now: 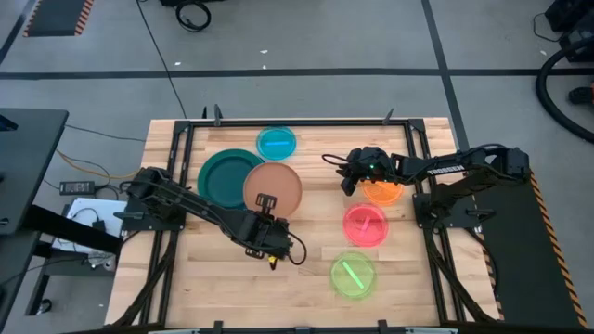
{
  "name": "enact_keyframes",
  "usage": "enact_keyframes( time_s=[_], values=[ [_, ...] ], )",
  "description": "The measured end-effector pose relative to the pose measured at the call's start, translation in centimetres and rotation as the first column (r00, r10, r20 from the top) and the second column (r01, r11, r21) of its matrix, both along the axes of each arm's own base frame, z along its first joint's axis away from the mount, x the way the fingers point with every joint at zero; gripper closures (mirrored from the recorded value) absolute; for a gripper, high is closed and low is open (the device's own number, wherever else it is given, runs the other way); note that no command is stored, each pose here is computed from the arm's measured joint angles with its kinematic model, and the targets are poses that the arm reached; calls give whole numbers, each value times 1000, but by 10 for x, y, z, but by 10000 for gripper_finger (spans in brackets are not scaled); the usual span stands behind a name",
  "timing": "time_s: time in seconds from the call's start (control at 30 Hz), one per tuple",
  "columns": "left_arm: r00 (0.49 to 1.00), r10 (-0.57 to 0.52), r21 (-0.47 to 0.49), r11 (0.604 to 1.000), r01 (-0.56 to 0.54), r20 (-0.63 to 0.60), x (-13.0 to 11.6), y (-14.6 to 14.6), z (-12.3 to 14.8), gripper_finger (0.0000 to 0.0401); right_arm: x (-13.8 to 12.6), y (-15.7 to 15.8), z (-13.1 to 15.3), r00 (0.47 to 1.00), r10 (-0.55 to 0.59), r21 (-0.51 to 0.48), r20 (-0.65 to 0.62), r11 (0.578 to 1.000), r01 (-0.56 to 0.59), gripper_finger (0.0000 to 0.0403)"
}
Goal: Stack plastic plates
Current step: Stack the brown plate on top of the dark blue plate
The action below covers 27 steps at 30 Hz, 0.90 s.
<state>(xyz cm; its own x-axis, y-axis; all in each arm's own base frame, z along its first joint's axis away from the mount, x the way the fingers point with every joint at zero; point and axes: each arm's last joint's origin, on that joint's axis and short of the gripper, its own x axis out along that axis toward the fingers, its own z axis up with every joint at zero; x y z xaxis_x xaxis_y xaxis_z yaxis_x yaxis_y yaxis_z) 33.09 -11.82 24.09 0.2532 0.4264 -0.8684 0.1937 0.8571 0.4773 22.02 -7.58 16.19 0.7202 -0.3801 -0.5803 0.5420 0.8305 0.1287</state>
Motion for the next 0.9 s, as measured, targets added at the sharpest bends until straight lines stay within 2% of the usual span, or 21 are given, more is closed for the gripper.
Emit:
enact_keyframes(
  time_s=[0.27,0.5,0.9],
  values=[
    [1000,23,5,1000,-23,-9,-12,-2,10,392,-1,0,-1,1000,0,3,-10,1000,0,302],
    [998,40,-6,999,-40,40,-26,1,23,392,0,0,-1,1000,2,4,-6,1000,-2,302],
    [989,103,-49,994,-99,104,-63,21,8,392,0,0,1,1000,1,0,9,1000,-1,302]
  ],
)
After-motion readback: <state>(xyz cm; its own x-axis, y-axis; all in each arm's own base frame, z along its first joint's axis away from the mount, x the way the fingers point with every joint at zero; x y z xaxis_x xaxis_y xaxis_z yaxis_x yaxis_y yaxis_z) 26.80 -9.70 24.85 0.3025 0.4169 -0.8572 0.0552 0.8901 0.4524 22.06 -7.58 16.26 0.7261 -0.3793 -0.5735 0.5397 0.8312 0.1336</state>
